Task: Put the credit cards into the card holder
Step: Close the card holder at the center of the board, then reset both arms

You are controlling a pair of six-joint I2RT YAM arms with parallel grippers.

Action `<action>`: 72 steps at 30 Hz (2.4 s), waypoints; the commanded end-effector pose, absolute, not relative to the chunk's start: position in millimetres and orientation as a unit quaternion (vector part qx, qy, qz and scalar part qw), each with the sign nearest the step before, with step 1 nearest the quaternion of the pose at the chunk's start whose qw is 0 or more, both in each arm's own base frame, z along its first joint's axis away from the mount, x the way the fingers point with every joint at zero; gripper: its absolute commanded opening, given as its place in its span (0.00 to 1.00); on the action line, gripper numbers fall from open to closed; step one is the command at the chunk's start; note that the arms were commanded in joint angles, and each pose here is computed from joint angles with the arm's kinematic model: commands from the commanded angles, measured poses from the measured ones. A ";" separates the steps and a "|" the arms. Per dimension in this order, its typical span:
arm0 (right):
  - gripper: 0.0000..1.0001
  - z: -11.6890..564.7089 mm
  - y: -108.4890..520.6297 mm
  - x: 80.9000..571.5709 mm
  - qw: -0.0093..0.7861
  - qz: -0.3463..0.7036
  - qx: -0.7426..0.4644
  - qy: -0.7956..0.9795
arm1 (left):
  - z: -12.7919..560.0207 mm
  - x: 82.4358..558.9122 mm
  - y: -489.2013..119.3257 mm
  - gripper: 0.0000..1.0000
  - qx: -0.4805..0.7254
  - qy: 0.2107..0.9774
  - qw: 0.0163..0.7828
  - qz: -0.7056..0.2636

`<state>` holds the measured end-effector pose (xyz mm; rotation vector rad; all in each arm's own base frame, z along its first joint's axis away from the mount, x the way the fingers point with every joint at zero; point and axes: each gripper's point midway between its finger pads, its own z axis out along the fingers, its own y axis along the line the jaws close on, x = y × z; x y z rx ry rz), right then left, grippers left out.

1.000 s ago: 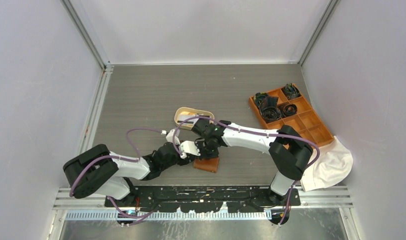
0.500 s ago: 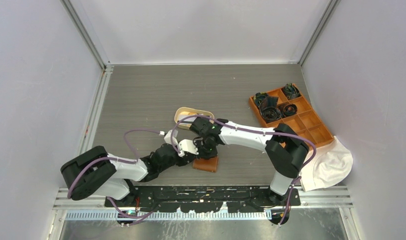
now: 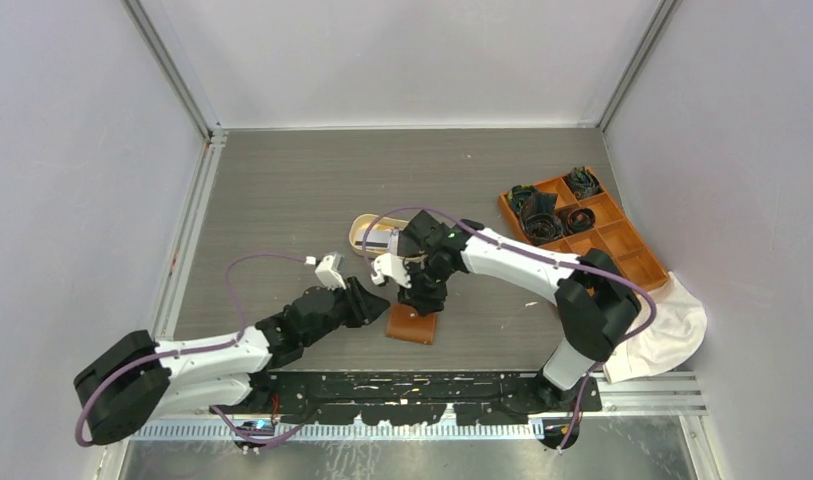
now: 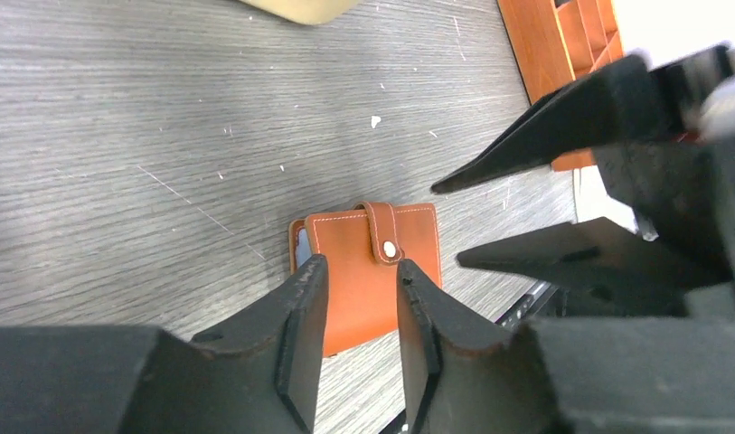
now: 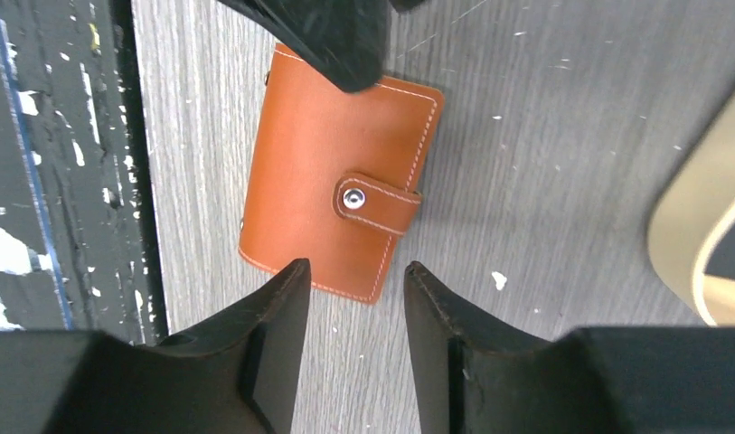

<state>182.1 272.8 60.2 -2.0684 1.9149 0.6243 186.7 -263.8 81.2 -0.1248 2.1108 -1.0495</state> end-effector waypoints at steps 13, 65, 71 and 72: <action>0.89 206.3 238.9 237.4 0.336 0.265 -0.564 0.706 | 162.2 174.2 -226.4 0.92 0.008 0.747 0.495 -0.443; 0.99 409.0 165.4 285.8 0.538 0.296 -0.141 0.777 | 315.5 146.2 -179.6 1.00 0.149 0.719 0.569 -0.371; 0.99 408.3 165.4 285.5 0.537 0.297 -0.141 0.777 | 311.5 146.7 -181.8 1.00 0.151 0.721 0.565 -0.371; 0.99 408.2 165.0 285.5 0.537 0.296 -0.140 0.777 | 311.4 146.8 -182.0 1.00 0.150 0.721 0.565 -0.372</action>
